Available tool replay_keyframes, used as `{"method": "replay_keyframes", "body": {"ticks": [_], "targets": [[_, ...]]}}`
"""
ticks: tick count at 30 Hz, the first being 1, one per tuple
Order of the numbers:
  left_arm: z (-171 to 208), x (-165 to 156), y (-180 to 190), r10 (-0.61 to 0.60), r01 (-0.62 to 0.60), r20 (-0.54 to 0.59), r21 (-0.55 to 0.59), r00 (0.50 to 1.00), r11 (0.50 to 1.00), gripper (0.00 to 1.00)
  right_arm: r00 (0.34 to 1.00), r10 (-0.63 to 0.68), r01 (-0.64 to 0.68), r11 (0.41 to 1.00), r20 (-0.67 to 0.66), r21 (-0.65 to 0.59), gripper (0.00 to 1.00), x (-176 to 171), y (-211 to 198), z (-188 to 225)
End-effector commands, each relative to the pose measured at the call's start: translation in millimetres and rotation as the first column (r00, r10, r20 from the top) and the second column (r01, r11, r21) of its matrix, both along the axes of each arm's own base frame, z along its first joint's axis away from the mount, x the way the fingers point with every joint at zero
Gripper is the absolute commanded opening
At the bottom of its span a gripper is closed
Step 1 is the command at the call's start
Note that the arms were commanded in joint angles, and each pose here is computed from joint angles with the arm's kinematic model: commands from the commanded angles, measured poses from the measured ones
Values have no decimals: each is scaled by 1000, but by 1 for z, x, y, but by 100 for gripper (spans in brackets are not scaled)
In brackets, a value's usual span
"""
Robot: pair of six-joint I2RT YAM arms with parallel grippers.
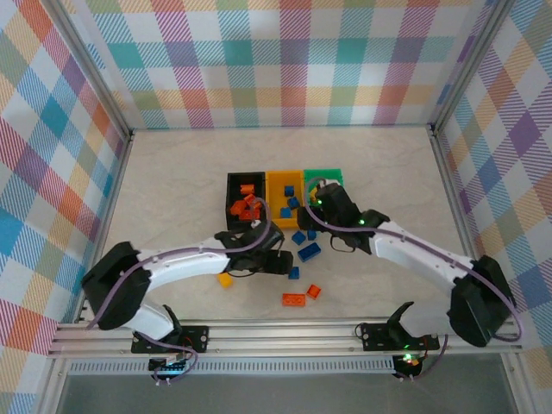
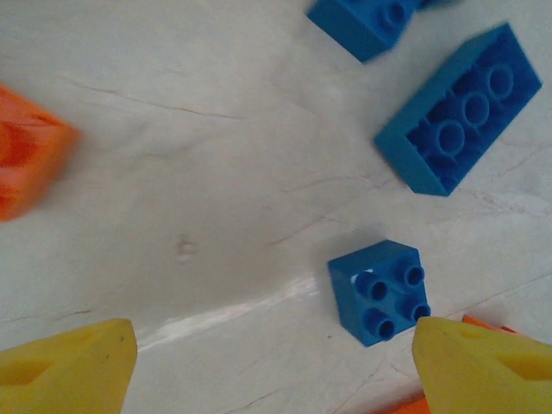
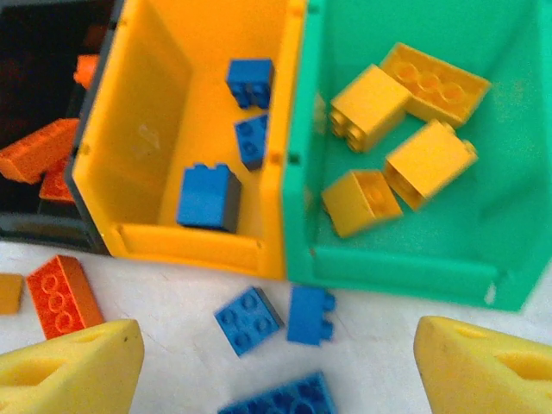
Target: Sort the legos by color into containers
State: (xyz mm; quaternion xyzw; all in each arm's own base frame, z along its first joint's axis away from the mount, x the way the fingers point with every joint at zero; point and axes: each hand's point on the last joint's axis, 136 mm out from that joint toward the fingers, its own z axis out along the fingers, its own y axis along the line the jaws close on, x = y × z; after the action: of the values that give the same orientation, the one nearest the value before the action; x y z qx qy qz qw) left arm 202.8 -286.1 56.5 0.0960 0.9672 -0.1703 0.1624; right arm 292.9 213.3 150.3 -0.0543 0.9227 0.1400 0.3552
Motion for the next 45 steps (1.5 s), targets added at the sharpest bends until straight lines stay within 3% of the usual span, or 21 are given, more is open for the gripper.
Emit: {"method": "replay_keyframes", "body": {"ticks": [1, 7, 14, 24, 27, 31, 36, 45], "targets": [[-1, 4, -25, -46, 45, 54, 22, 998, 999, 81, 998, -56, 55, 998, 34, 38, 83, -9, -19, 8], [-18, -1, -40, -129, 114, 78, 179, 989, 977, 74, 996, -79, 76, 995, 50, 67, 84, -25, -38, 9], [-37, -1, -28, -118, 99, 55, 274, 991, 956, 60, 994, -88, 83, 994, 67, 74, 84, -29, -45, 9], [-28, -4, -18, -99, 77, 66, 267, 993, 960, 32, 993, -92, 85, 992, 77, 93, 84, -25, -42, 13], [-12, 1, -18, -74, 56, 77, 218, 994, 974, 29, 993, -93, 86, 992, 74, 95, 85, -25, -42, 13], [32, 35, -9, 24, -33, 120, 77, 992, 997, 30, 993, -93, 86, 992, 69, 93, 85, -26, -43, 10], [81, 92, 5, 113, -115, 200, 1, 973, 993, 31, 994, -92, 86, 991, 51, 101, 85, -28, -41, 3], [81, 169, -3, 178, -182, 178, 6, 968, 983, 31, 996, -83, 80, 992, 28, 97, 85, -30, -40, -3]]}}
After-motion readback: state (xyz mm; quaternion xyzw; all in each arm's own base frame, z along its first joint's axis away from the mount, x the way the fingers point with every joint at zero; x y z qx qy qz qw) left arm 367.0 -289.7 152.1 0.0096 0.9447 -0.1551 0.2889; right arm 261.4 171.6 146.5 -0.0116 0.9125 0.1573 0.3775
